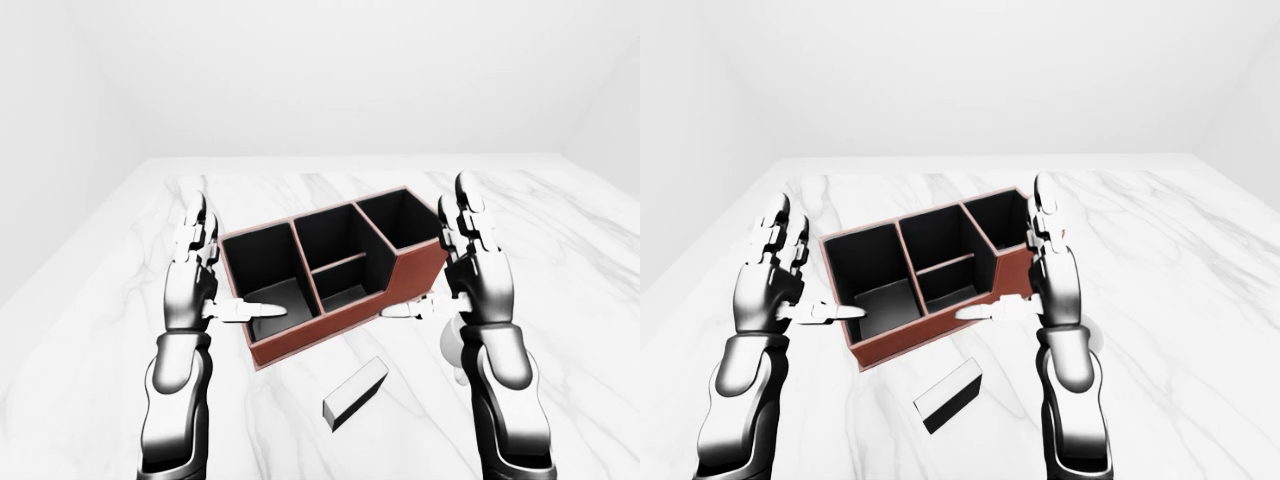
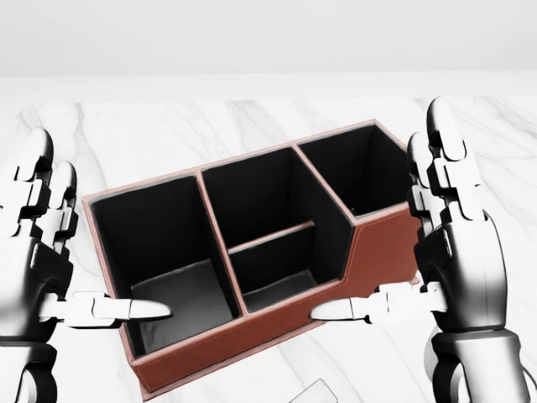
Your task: Pick up the book and place it in the front compartment of the caddy.
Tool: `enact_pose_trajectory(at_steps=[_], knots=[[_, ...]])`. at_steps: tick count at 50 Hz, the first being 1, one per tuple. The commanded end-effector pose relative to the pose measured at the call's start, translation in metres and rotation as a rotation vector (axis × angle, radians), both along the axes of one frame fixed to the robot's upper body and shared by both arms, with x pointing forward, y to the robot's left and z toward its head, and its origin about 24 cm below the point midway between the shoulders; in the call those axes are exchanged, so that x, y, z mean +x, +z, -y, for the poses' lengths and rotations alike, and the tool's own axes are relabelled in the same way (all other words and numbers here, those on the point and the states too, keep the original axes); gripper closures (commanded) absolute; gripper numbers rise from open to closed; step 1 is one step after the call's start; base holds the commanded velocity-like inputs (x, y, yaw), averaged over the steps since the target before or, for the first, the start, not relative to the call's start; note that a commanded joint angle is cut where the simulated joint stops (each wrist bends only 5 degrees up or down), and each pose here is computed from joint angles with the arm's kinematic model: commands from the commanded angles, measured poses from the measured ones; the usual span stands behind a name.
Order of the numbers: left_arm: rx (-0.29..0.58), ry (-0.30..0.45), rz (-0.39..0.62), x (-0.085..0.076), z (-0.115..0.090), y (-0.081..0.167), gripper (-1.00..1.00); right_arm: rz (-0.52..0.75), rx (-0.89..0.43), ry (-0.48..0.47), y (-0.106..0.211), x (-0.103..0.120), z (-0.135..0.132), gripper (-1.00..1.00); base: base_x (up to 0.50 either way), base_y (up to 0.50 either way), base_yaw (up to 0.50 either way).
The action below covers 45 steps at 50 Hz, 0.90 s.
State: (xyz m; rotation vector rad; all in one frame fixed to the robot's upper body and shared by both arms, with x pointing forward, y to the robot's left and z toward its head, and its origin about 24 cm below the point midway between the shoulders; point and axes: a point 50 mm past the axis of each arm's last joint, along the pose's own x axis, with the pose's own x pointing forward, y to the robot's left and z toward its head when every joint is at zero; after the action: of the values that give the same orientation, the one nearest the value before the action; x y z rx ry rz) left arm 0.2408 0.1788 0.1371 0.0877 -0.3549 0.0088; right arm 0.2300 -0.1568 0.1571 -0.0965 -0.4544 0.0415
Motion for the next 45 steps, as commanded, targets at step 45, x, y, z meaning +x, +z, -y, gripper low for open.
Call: enact_pose_trajectory(at_steps=[45], knots=[[0.006,0.0,-0.02,0.001,0.0,-0.004,-1.0,-0.034,-0.469,0.023,0.003,-0.013,-0.003,-1.0,0.0,0.0,0.0]])
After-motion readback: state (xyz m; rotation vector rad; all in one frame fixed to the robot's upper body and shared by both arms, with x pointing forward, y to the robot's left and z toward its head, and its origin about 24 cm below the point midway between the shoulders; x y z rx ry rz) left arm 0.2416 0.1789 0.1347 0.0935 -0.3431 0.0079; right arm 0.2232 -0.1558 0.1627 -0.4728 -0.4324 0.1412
